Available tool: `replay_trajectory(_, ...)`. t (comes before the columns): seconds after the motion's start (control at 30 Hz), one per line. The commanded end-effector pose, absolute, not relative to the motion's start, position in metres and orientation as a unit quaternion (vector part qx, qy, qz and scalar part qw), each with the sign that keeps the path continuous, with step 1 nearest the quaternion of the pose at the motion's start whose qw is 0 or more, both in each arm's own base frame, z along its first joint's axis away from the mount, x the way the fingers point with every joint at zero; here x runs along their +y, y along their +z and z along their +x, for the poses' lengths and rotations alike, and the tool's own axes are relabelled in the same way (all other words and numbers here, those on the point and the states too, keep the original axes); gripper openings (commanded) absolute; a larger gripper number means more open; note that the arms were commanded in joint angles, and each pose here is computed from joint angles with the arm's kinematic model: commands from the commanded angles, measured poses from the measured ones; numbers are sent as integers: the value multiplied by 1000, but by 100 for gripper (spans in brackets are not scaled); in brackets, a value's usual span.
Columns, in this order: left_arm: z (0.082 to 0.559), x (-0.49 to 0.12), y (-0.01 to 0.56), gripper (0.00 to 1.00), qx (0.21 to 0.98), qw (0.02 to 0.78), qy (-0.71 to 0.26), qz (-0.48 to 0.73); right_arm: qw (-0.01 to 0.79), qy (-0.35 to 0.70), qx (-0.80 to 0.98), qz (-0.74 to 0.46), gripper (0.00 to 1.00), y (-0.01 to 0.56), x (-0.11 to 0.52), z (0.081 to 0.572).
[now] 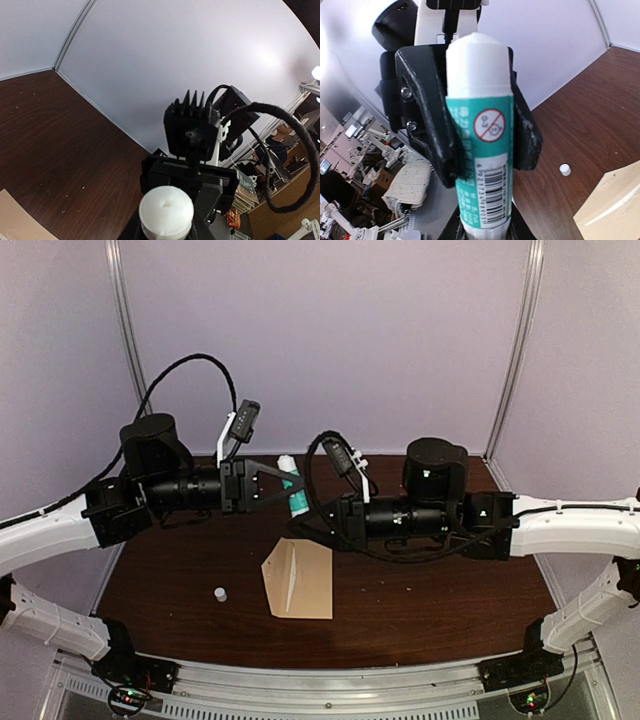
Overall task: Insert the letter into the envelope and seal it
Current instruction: Unscrew the solid glue.
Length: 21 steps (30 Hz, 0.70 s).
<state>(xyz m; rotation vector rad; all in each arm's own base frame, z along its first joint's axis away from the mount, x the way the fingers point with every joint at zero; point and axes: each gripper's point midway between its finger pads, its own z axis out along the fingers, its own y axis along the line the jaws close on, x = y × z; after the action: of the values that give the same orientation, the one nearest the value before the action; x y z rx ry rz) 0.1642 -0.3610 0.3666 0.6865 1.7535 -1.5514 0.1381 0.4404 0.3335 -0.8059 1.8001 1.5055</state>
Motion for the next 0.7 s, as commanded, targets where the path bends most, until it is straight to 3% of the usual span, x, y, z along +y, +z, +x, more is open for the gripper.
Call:
replay_trajectory(0.0,141,-361,386,0,620,349,-628,317,284,695,558,-354,0,399,434,91)
replay_trajectory(0.23,139,-359,391,0,610,350,-640,310,304,663,596,-335,3,387,437,107)
replay_trajectory(0.47,165,-346,396,0,647,385,-618,228,357,589,658,-305,48,368,422,132)
replay_trajectory(0.67,184,-339,382,0,690,386,-589,168,398,497,715,-288,65,348,410,148)
